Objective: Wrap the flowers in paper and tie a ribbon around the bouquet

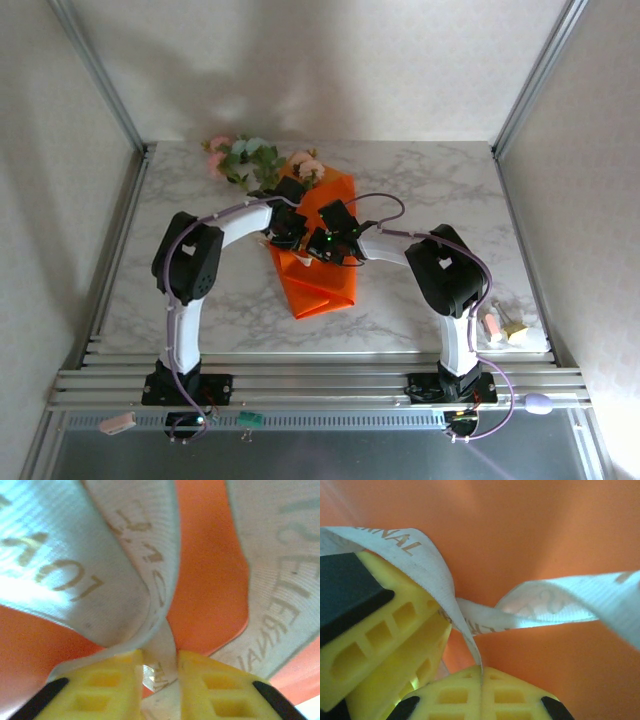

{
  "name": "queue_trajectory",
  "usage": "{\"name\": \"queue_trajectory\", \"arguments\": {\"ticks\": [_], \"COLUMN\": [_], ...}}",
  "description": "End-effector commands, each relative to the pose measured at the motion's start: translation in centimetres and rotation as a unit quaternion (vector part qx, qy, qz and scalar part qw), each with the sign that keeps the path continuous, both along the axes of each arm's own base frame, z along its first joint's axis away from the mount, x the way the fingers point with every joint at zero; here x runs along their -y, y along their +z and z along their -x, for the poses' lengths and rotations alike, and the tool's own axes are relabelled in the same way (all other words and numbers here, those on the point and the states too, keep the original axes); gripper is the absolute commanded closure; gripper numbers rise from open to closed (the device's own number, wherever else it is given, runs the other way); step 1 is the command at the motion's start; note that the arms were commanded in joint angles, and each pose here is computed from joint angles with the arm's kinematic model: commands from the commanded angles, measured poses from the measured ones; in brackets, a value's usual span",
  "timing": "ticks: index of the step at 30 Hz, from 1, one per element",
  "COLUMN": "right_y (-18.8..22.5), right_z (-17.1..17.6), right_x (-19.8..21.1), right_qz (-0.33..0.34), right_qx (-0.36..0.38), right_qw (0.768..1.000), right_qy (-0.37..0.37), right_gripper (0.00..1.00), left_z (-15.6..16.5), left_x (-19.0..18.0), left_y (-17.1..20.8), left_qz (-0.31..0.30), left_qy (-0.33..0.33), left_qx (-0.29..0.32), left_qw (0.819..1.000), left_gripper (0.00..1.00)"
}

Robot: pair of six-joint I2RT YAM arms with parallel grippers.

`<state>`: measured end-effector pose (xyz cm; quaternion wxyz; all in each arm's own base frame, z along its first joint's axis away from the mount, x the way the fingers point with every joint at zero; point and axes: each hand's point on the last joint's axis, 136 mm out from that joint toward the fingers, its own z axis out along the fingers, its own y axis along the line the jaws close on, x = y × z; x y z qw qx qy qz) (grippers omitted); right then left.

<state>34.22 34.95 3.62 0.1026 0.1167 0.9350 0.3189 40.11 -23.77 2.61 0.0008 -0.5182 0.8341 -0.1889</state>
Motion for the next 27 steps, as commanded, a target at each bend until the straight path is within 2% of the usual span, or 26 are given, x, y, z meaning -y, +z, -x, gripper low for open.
{"name": "queue_trajectory", "arguments": {"ticks": [1, 7, 16, 27], "right_y": [0.4, 0.3, 1.2, 1.9], "right_z": [-0.2, -0.2, -0.5, -1.9], "right_x": [0.2, 0.3, 0.5, 0.2], "right_qz": [-0.008, -0.006, -0.005, -0.014], "right_qx": [0.002, 0.002, 0.008, 0.009], "right_qw": [1.000, 1.000, 1.000, 0.999], "right_qy": [-0.005, -0.007, -0.011, -0.032], "right_gripper": [1.00, 1.00, 1.00, 1.00], "left_z": [1.2, 0.7, -2.7, -1.8], "left_x": [-1.3, -1.2, -1.4, -0.9], "left_y": [-1.6, -1.1, 6.0, 10.1], "left_qz": [-0.042, -0.043, -0.052, 0.008], "left_qy": [-0.016, -0.020, -0.039, -0.075], "left_qx": [-0.028, -0.019, 0.088, 0.135], "left_qw": [0.999, 0.999, 0.994, 0.988], "left_gripper": [0.88, 1.00, 1.00, 1.00]}}
